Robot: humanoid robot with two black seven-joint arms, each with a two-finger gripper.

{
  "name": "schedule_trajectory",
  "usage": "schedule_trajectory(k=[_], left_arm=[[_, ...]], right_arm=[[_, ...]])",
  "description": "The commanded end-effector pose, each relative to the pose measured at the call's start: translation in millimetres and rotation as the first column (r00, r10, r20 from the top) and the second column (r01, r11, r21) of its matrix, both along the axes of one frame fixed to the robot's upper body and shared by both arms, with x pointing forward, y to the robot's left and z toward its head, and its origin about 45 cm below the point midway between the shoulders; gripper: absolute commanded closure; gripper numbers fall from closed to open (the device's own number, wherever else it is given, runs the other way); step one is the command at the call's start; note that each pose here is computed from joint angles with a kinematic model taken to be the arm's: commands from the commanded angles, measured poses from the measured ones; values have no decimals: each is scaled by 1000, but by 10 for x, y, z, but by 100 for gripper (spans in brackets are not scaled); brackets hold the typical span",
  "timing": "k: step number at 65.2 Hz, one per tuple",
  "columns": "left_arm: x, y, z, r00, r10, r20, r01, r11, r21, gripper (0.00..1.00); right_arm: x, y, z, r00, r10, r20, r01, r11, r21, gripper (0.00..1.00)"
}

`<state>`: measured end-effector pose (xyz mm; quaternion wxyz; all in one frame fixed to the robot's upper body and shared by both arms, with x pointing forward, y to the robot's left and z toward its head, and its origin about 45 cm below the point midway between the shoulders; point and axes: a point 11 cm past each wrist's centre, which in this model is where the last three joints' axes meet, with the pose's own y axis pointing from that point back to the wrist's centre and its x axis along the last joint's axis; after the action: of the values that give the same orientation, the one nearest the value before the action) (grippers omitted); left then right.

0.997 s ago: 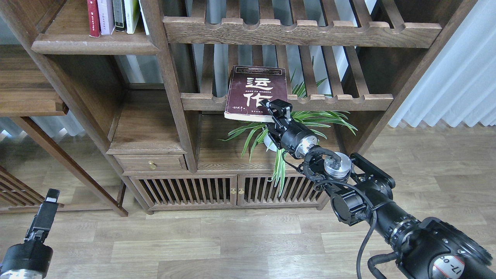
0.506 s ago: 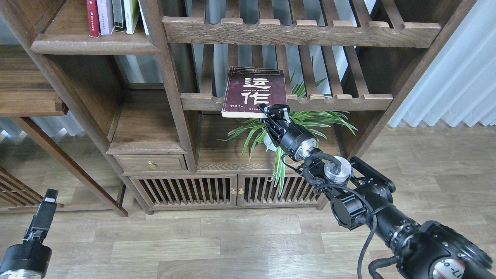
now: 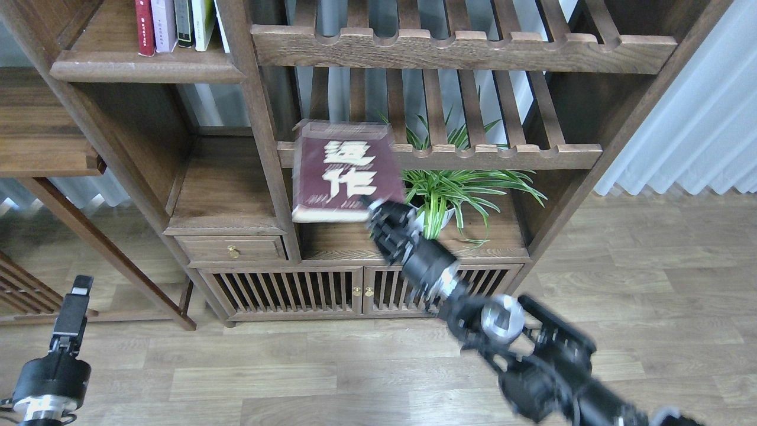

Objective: Organize books on shelf
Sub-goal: 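Pull the dark red book off the shelf and lower it with the right gripper, then bring the left gripper to the dark red book and grasp it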

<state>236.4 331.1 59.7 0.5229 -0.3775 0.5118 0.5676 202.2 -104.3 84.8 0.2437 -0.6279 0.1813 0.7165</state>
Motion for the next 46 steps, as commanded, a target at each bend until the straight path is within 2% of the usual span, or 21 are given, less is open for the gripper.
schedule_trajectory(k=[1,8,13,29,46], left_arm=[[75,-93,41,999,-48,-22,46,995,-86,2],[95,-143,40,992,-117,-52,113,990,-80,2],[-6,-262,-56,980,-176,-95,169,982,-78,2],[-99,-422,-134,972,-205,-117,194,976,-99,2],[-153,-799,-185,956,-268,-116,248,956,-160,4]], right_arm=[[-206,-13,-167,999,24,-38,-25,999,-33,95],[-207,-30,-271,997,-14,-72,12,999,-36,94],[-189,-50,-310,996,-27,-83,24,999,-37,94],[-307,-43,-375,996,-5,-90,-1,998,-65,94],[-471,-12,-447,994,22,-110,-32,996,-84,94]])
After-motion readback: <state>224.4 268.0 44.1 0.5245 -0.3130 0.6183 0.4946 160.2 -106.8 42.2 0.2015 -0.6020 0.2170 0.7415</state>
